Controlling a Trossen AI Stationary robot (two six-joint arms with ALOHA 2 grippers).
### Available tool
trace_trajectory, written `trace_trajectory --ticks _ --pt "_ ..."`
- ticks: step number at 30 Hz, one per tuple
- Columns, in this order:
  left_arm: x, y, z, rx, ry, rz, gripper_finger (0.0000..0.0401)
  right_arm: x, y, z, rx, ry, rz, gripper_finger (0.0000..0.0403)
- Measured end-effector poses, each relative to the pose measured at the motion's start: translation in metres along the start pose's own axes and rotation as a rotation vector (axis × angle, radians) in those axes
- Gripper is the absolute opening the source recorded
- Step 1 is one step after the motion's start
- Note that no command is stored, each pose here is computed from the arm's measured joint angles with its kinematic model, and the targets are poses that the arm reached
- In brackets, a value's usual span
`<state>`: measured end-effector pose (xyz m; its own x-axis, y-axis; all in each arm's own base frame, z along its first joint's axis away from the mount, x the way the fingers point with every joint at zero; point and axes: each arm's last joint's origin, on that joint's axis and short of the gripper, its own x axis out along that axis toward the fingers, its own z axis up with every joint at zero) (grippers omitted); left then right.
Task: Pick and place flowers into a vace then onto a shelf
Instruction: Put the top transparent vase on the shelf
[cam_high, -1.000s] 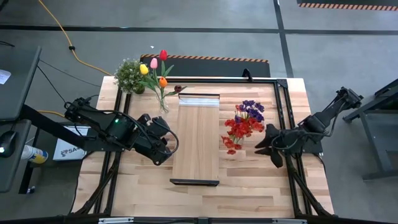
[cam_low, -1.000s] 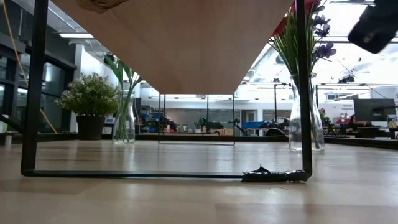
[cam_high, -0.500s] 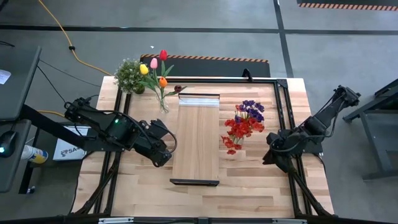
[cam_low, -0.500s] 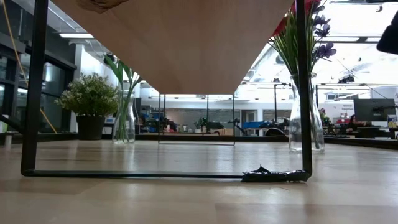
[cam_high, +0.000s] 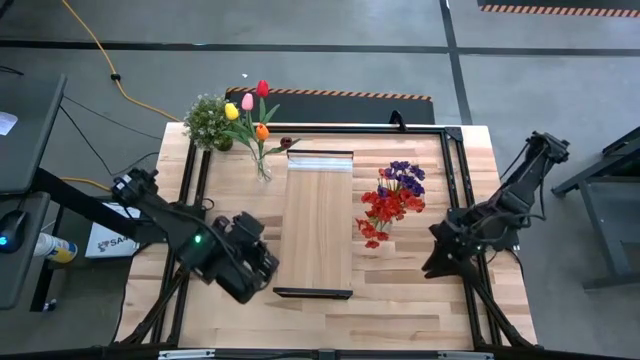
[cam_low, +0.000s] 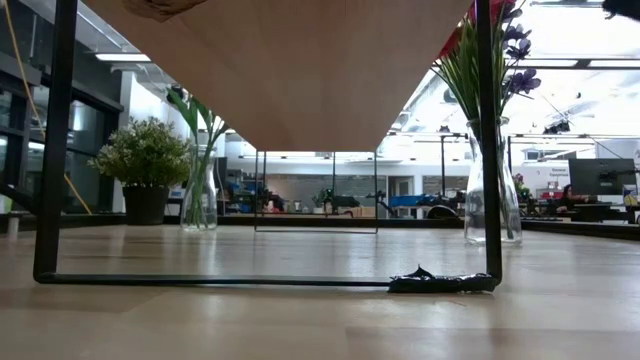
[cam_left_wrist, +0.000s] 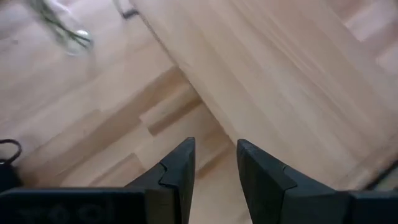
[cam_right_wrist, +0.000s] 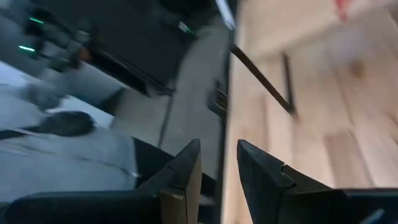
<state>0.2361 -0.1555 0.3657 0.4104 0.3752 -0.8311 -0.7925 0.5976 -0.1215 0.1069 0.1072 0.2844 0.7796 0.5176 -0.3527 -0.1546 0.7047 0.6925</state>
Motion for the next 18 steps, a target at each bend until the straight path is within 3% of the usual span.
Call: trace_trajectory --ticks 10,18 --pt "0.046 0.015 -0.035 -0.093 -0.088 0.183 0.0152 -0.004 0.023 0.008 -0.084 -0.092 0.242 0.0094" --pt "0.074 0.044 -0.036 -0.147 -0.168 0.292 0.0152 -0.011 0.038 0.015 -0.124 -0.19 0.388 0.0094"
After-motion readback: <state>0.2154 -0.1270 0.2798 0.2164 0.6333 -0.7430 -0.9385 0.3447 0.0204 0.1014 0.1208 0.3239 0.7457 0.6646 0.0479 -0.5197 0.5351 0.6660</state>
